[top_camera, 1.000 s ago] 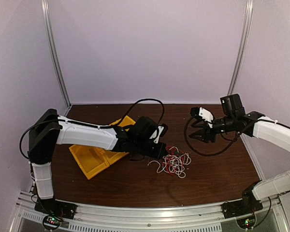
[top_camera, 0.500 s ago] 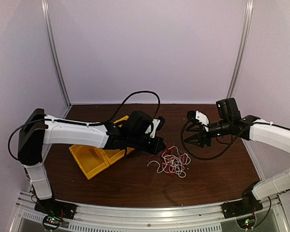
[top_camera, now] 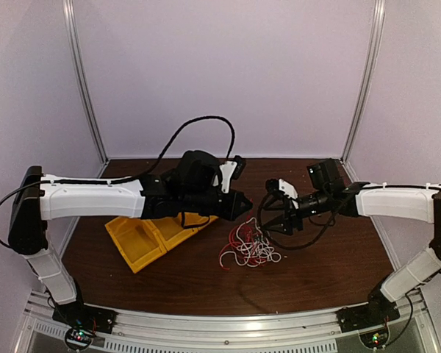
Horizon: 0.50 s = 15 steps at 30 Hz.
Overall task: Untangle the cables
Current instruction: Untie one of the twisted cables from the tangled cable pile.
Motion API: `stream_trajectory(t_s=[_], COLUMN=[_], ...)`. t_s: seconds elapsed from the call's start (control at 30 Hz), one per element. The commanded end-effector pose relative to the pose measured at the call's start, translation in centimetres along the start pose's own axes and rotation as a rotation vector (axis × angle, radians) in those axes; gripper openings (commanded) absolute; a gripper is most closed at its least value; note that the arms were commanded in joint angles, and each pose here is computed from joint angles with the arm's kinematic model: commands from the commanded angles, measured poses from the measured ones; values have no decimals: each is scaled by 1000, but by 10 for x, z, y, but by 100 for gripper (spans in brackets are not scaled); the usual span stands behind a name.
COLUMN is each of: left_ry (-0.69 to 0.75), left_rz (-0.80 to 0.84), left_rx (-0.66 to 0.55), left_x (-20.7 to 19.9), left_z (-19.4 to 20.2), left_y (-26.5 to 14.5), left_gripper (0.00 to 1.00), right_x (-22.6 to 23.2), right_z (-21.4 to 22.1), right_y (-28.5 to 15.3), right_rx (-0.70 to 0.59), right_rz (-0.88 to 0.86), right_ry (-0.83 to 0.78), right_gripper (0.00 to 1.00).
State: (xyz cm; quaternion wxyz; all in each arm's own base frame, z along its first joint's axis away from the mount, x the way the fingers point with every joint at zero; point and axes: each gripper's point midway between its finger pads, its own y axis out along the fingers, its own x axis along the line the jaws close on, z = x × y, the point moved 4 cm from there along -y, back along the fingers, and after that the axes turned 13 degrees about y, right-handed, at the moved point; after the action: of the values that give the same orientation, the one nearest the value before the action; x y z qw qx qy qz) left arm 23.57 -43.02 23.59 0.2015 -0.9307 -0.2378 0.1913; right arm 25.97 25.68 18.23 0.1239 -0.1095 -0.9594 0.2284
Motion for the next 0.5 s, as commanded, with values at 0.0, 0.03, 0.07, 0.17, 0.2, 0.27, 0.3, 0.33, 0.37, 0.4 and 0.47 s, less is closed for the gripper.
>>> stream_trajectory(t_s=[0.0,0.03,0.07,0.17,0.2,0.27,0.3,0.33,0.37,0.4,0.47], left_ry=[7,7,7,0,-5,-10,-12,-12,-13,-11,-7], left_rz=[41,45,51,58,62,70,71,71,71,70,69], left_rx=[-110,-122,-135,-172,-190,-219,-238,-252,-266,-277,-301], left_x=[-11,-12,-14,-18,-20,-22,-23,-24,-25,-25,-27], left_z=[-36,-40,-44,-55,-60,-68,-72,-75,-79,-82,-89], left_y=[-20,-24,-28,-42,-48,-58,-64,-69,-74,-78,-87], left_gripper=[0,0,0,0,0,0,0,0,0,0,0], right_x=[2,0,-1,-4,-5,-8,-9,-10,-11,-11,-11], right_z=[-25,-22,-22,-26,-24,-20,-17,-12,-7,-2,8], right_y=[14,20,23,31,35,42,45,49,52,55,60], right_rx=[-69,-59,-55,-73,-73,-69,-66,-57,-49,-41,-24], right_rz=[-67,-78,-84,-113,-126,-146,-155,-167,-180,-192,-207], right_ry=[-11,1,10,31,50,91,106,125,140,156,179], right_gripper=[73,74,74,77,77,74,69,63,58,52,40])
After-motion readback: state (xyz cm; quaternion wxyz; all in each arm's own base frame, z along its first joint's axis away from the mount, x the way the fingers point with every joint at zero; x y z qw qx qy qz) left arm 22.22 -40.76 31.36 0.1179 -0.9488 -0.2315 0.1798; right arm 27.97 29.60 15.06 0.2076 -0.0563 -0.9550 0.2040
